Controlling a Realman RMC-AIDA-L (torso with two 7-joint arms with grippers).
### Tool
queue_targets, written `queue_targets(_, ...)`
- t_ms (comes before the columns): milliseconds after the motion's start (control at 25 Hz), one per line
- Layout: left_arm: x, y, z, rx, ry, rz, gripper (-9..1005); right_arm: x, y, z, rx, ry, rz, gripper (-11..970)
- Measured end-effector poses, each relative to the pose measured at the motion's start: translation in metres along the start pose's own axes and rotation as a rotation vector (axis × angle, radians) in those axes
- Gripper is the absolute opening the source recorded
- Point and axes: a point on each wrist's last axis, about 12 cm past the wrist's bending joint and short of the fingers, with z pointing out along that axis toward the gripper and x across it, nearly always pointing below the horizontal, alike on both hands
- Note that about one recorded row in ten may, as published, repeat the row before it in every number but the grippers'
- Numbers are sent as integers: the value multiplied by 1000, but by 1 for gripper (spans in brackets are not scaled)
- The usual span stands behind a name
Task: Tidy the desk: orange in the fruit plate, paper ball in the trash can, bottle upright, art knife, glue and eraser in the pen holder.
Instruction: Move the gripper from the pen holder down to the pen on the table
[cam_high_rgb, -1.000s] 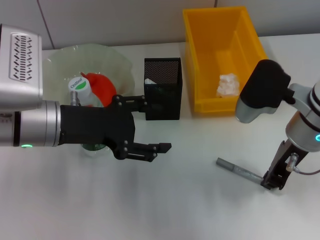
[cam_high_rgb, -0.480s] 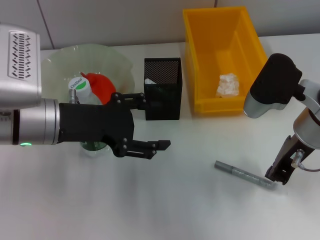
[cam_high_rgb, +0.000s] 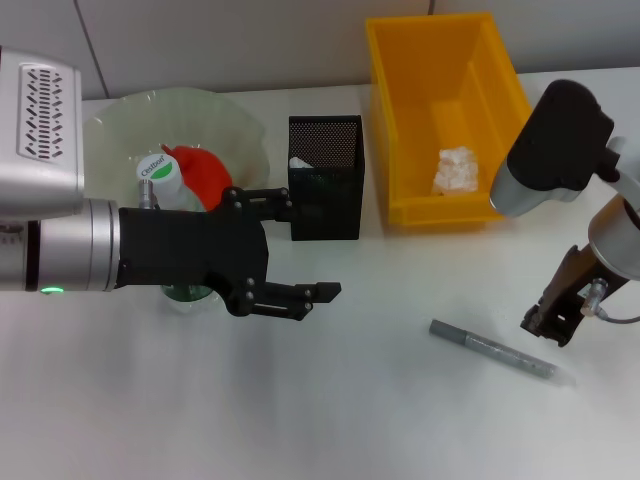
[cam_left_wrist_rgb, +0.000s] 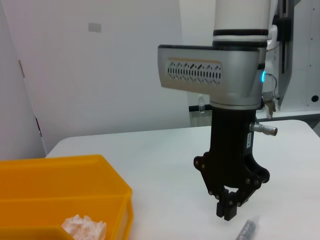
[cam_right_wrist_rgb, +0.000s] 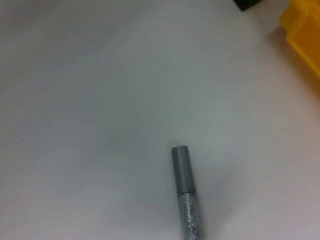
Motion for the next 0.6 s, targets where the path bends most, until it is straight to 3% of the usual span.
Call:
queue_targets(360, 0, 1, 0, -5, 3, 0, 813, -1, 5, -1, -39, 2, -4, 91)
queue_targets(520, 0, 1, 1, -6, 4, 3, 813, 1, 6, 0, -49, 15, 1, 250)
queue_targets(600, -1, 2, 2, -4, 4, 7, 813, 2, 7, 1, -55, 22, 4, 248)
